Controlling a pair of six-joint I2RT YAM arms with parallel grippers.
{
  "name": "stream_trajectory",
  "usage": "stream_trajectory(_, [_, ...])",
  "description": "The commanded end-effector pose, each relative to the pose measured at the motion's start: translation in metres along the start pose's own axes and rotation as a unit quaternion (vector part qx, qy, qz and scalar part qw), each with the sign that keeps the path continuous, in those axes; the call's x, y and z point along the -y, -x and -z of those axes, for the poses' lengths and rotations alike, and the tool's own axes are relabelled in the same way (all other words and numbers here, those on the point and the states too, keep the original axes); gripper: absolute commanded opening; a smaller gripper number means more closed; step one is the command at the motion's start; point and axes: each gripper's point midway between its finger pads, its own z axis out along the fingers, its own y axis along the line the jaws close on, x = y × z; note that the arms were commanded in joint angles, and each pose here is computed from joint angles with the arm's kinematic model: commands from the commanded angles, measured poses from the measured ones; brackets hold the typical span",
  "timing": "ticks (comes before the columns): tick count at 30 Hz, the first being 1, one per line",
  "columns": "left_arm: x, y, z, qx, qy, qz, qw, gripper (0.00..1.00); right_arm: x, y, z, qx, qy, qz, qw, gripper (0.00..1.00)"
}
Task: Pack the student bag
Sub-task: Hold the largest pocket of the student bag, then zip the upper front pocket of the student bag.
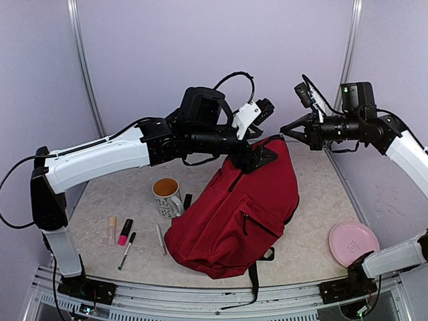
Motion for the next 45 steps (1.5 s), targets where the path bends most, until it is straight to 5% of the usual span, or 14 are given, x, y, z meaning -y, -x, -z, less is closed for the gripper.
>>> stream_trajectory(1, [-0.031, -0.034, -0.010, -0.064, 0.029, 0.014, 0.997, 0.72, -0.015, 0.016, 0.010, 0.037, 0.015, 0.032, 0.999, 0.00])
stream_trajectory(6, [-0.023, -0.034, -0.010, -0.053, 0.015, 0.007, 0.998, 0.01, -0.011, 0.012, 0.011, 0.033, 0.000, 0.025, 0.999, 0.00])
stream_trajectory(17, [-0.046, 0.040, 0.063, 0.087, 0.035, 0.020, 0.995, 0.00, 0.071, -0.051, 0.067, 0.022, -0.249, -0.077, 0.965, 0.00])
stream_trajectory(26, [-0.045, 0.084, 0.111, 0.167, 0.035, 0.009, 0.985, 0.00, 0.111, -0.145, 0.111, 0.009, -0.351, -0.201, 0.914, 0.00])
stream_trajectory(31, [-0.044, 0.081, 0.118, 0.173, 0.029, 0.024, 0.984, 0.00, 0.134, -0.148, 0.143, 0.044, -0.385, -0.231, 0.893, 0.00])
stream_trajectory(38, [-0.009, 0.074, 0.111, 0.180, -0.027, 0.015, 0.983, 0.00, 0.134, -0.070, 0.136, 0.105, -0.293, -0.204, 0.928, 0.00])
stream_trajectory(45, [0.013, 0.057, 0.121, 0.160, -0.035, -0.125, 0.979, 0.00, 0.045, -0.066, 0.066, 0.071, -0.100, -0.130, 0.984, 0.00])
